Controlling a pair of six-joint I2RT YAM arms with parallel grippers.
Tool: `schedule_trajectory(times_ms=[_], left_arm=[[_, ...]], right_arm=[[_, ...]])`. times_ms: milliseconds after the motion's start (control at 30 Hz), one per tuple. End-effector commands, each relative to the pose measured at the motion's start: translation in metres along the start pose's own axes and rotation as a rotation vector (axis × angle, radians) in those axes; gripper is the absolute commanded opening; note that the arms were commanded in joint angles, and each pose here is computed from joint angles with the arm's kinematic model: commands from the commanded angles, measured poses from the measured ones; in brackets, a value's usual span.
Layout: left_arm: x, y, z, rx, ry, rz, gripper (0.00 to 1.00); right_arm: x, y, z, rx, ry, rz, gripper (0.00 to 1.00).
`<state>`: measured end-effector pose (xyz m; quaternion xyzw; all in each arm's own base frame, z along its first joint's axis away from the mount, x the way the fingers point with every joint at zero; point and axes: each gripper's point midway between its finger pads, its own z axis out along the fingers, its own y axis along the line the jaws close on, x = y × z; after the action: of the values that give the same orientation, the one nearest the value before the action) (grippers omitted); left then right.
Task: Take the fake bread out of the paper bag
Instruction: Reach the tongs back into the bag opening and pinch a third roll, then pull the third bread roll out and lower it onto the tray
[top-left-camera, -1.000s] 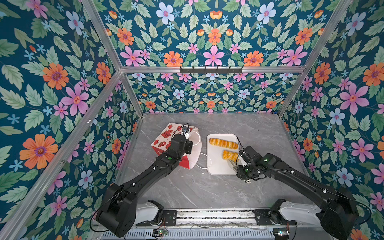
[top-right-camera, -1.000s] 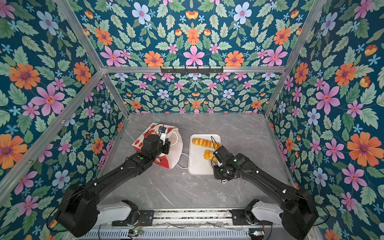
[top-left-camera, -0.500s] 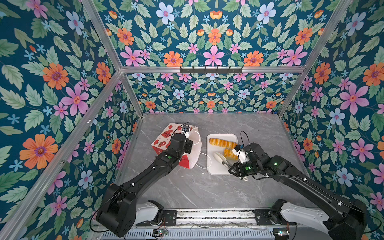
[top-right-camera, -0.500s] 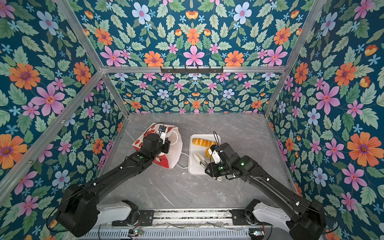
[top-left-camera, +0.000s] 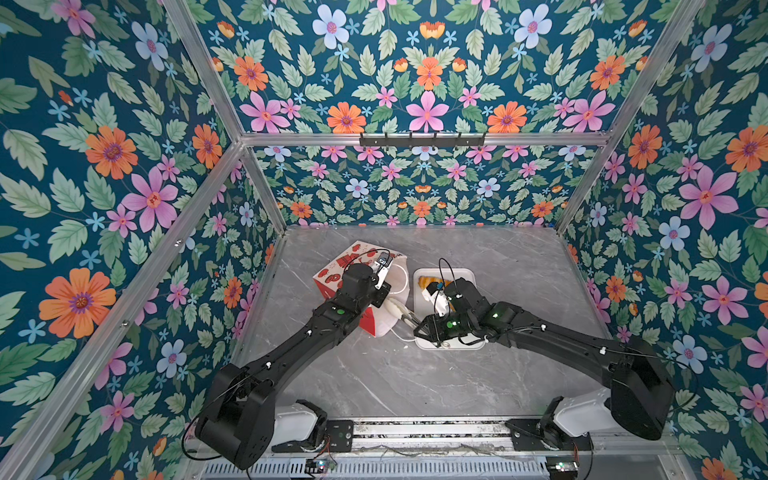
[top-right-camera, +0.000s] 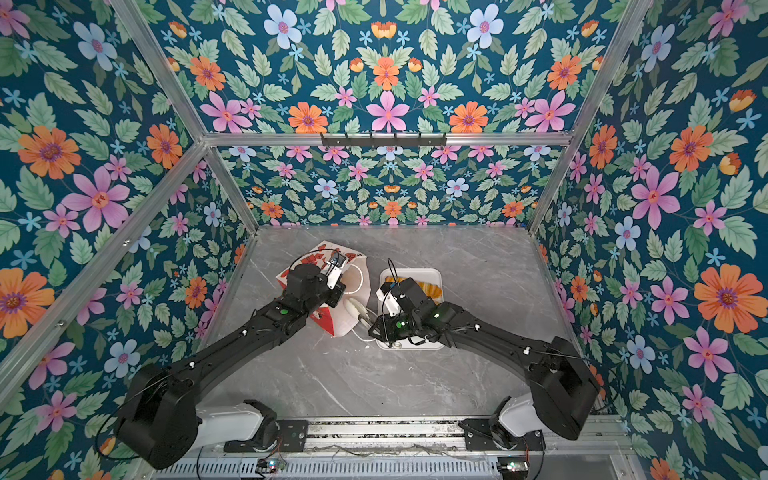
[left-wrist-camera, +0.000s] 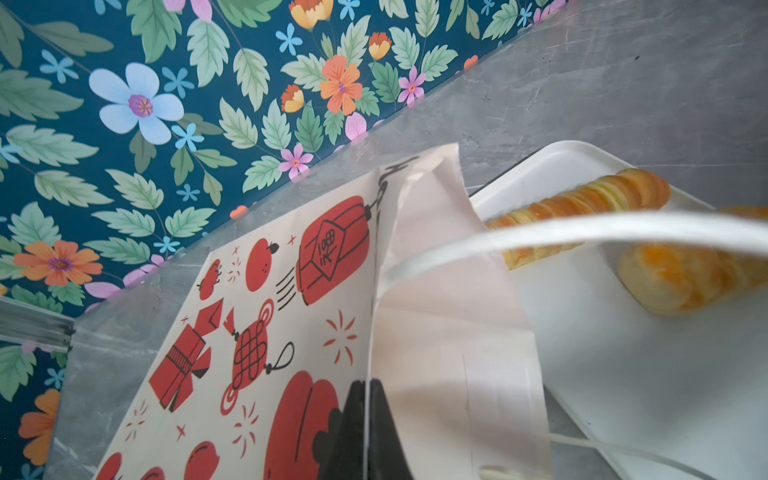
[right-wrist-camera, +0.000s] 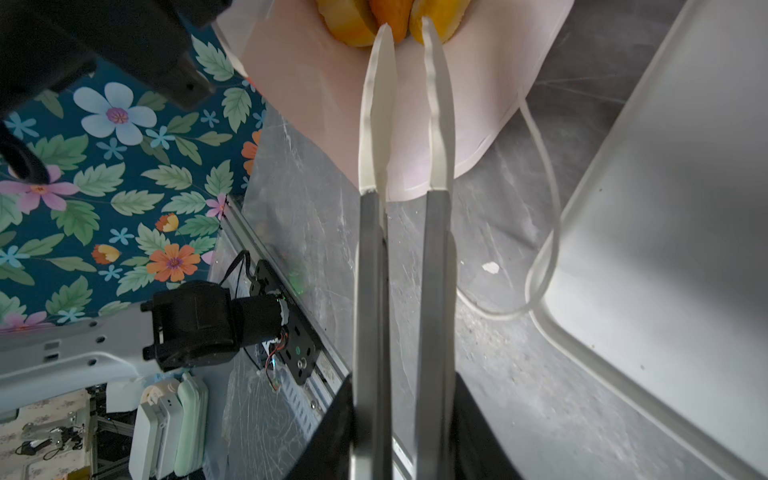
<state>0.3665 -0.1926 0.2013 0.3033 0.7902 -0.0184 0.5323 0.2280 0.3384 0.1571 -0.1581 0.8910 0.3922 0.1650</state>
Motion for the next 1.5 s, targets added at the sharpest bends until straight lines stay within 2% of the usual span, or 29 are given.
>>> schedule_trajectory(times_ms=[0,433,500,1033,1067,1167,1233,1467], left_arm=[[-0.018,0.004,0.001,-0.018,-0.067,0.082,0.00],[-0.017,-0.004,0.004,0.015,-0.092,-0.019,0.00],[-0.017,-0.005,0.004,0.023,-0.097,-0.026,0.00],[-0.017,-0.012,0.009,0.054,-0.110,-0.034,0.00],[-0.017,-0.012,0.009,0.052,-0.111,-0.034,0.00],[-0.017,-0.012,0.009,0.049,-0.112,-0.038,0.00],[-0.015,-0.011,0.010,0.044,-0.110,-0.042,0.00],[-0.010,-0.005,0.010,0.002,-0.109,-0.069,0.00]], right_arm=[[-0.028,0.014,0.005,-0.061,-0.112,0.019,0.34],[-0.049,-0.007,0.041,0.050,-0.121,0.035,0.39],[-0.046,-0.018,0.055,0.078,-0.090,0.048,0.40],[-0.057,-0.022,0.096,0.062,-0.033,0.074,0.41],[-0.057,-0.022,0.100,0.057,-0.024,0.076,0.40],[-0.058,-0.023,0.101,0.058,-0.022,0.076,0.26],[-0.060,-0.021,0.094,0.071,-0.032,0.061,0.21],[-0.064,-0.011,0.050,0.150,-0.047,0.027,0.15]])
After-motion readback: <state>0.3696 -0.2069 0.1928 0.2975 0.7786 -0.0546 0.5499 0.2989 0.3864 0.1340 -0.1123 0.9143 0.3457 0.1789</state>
